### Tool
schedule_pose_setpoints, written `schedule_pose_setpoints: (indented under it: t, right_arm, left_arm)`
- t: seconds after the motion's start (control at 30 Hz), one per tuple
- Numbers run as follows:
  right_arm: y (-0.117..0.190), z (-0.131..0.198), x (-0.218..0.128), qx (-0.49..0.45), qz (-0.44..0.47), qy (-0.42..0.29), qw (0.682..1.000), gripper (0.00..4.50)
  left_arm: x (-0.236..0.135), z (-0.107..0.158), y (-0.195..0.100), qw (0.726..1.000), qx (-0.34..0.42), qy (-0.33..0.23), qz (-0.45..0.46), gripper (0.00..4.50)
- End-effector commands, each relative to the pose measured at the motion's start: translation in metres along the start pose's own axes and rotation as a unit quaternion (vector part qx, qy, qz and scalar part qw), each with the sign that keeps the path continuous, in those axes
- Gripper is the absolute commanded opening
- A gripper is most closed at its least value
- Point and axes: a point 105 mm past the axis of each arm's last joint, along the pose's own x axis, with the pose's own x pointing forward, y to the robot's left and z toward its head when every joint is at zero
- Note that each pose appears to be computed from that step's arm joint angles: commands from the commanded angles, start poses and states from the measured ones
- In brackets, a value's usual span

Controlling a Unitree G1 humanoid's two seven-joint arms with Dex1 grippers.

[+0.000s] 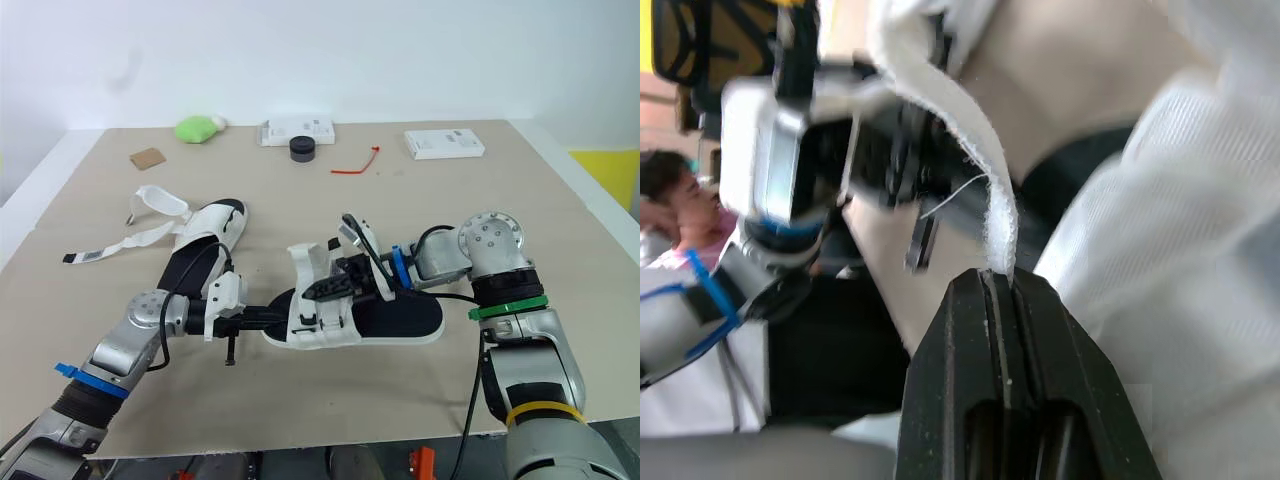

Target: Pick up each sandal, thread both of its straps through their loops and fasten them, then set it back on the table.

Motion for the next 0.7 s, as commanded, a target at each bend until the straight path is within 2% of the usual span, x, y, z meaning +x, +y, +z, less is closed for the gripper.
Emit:
schedule_pose_setpoints:
  t: [0.03, 0.2, 0.5, 0.7]
  right_arm:
    - [0.011, -0.001, -0.002, 0.001, 0.018, 0.007, 1.0, 0.08]
    - [0.001, -0.013, 0.004, 0.018, -0.01, 0.007, 1.0, 0.08]
    - [-0.004, -0.003, 0.014, 0.026, -0.03, -0.012, 0.999, 0.08]
    - [-0.001, -0.014, 0.016, 0.017, -0.023, 0.024, 0.999, 0.08]
  left_arm:
    - [0.002, -0.038, -0.015, 0.996, -0.051, 0.066, -0.016, 0.0]
    - [0.002, -0.038, -0.014, 0.996, -0.051, 0.065, -0.014, 0.0]
    - [0.002, -0.037, -0.013, 0.997, -0.051, 0.064, -0.014, 0.0]
    - [0.002, -0.037, -0.013, 0.997, -0.05, 0.064, -0.012, 0.0]
